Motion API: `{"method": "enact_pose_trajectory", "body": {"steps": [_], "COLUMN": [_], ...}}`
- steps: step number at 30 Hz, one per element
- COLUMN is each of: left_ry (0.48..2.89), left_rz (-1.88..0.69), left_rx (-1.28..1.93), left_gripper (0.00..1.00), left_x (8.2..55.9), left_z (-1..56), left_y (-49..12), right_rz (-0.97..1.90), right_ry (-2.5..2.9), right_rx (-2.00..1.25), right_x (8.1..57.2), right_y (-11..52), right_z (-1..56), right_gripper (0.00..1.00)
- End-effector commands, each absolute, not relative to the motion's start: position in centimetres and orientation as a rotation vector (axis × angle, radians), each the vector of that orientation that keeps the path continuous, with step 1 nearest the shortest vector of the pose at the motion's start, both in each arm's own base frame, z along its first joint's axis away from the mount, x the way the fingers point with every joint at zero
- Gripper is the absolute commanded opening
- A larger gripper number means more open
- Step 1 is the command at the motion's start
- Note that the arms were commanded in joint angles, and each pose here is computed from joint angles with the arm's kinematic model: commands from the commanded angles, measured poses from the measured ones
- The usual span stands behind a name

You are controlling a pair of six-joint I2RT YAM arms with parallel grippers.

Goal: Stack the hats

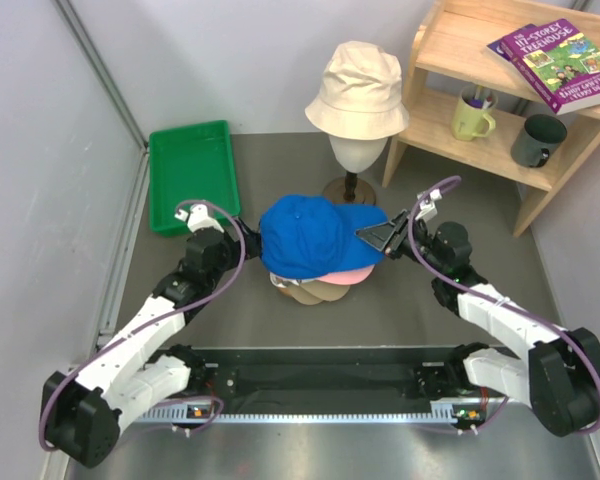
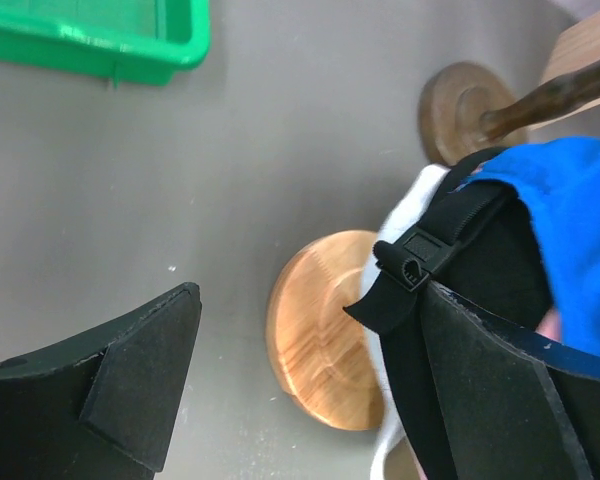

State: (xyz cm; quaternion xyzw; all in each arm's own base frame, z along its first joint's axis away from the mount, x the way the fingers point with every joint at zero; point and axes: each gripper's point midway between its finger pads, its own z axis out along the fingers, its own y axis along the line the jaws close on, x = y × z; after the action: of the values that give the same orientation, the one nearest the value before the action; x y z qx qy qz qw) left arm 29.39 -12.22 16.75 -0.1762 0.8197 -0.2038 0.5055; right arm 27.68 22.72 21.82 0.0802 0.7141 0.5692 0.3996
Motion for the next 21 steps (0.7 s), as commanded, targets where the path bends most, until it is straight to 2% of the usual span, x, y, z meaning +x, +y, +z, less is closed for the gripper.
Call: {"method": "enact_pose_trajectory", "body": {"steps": [1, 2, 3, 4, 7, 19, 21], "left_ry": [2.064, 2.072, 2.081, 2.086, 2.084, 2.131, 2.121], "left_rz": [-0.452, -0.452, -0.449, -0.447, -0.456, -0.38, -0.377], "left_rx": [-0.444, -0.44, -0.44, -0.439, -0.43, -0.454, -0.454], "left_gripper": [0.94, 0.94, 0.94, 0.94, 0.94, 0.95, 0.96], "left_x": [29.5, 29.5, 29.7, 29.7, 30.0, 29.8, 29.9], "left_z": [14.8, 14.8, 14.6, 14.4, 14.5, 13.4, 13.7], "left_y": [-12.2, -12.4, -12.5, -12.5, -12.8, -11.9, -11.8], "right_rz": [1.296, 1.288, 1.281, 1.267, 1.234, 0.942, 0.892], "right_ry": [1.931, 1.929, 1.929, 1.937, 1.938, 2.0, 2.01], "right_rx": [0.224, 0.219, 0.219, 0.218, 0.209, 0.253, 0.264], "right_x": [28.5, 28.5, 28.5, 28.5, 28.7, 29.8, 29.7], "right_y": [21.6, 21.6, 21.4, 21.4, 21.1, 17.9, 17.1], "right_z": [18.8, 18.9, 18.9, 18.8, 18.8, 17.8, 17.6], "right_gripper": [0.41, 0.5, 0.56, 0.68, 0.78, 0.99, 1.0]}}
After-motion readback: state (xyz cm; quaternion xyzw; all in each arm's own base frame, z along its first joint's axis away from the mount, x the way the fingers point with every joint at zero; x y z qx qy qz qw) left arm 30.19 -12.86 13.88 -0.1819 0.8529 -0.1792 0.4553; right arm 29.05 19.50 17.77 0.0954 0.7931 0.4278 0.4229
